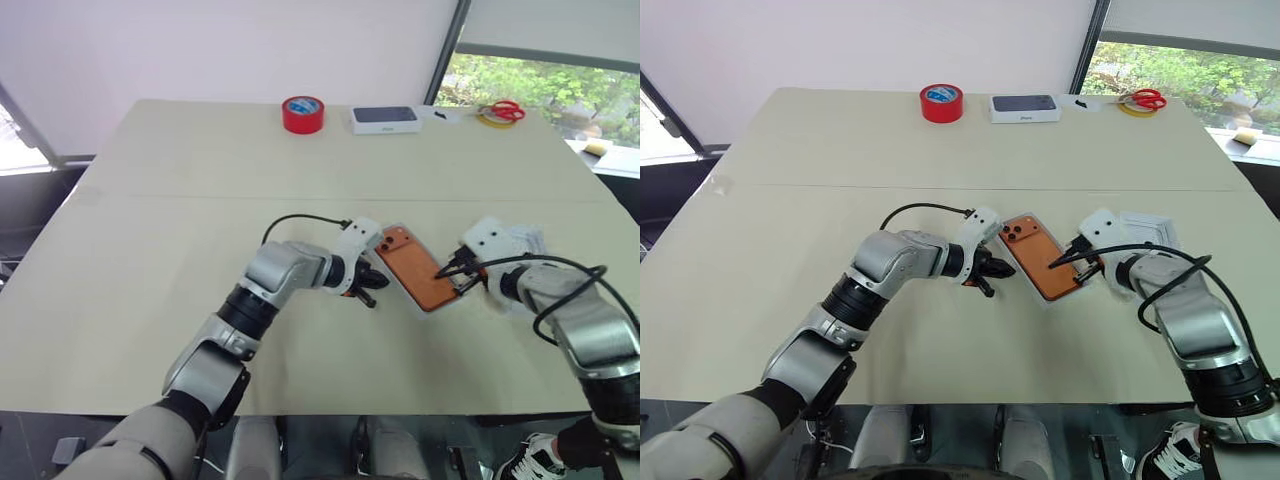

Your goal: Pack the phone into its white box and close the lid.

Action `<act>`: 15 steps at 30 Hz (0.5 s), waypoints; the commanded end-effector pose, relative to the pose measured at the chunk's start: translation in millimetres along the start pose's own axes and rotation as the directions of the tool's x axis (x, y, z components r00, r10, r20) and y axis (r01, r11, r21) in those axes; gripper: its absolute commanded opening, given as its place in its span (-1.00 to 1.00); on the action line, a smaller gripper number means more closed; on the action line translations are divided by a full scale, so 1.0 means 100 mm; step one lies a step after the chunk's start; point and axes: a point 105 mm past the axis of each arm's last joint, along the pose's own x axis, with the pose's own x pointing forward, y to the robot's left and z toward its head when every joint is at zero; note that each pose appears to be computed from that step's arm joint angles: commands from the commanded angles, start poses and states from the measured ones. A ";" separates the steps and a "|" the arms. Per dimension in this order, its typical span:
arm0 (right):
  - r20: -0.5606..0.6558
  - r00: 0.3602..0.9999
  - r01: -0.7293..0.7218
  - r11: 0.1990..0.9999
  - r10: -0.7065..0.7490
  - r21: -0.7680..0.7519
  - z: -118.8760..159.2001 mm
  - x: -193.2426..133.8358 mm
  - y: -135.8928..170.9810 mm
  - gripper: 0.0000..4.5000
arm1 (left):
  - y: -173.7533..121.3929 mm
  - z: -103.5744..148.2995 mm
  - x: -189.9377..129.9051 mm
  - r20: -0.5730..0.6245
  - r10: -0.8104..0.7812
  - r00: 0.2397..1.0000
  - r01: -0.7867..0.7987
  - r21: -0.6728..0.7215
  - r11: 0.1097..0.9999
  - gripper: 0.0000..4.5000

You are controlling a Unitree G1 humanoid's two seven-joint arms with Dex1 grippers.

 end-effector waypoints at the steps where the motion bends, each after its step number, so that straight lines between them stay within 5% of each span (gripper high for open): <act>1: 0.038 0.999 -0.030 0.999 0.032 -0.032 0.08 -0.05 0.05 -1.00 | 0.02 0.13 -0.03 0.049 0.018 0.999 -0.019 0.024 1.000 -0.98; 15: 0.018 0.997 -0.076 0.997 0.076 0.017 -0.06 -0.38 0.35 -1.00 | -0.34 0.25 0.26 0.032 -0.124 0.992 0.120 0.122 0.985 -0.98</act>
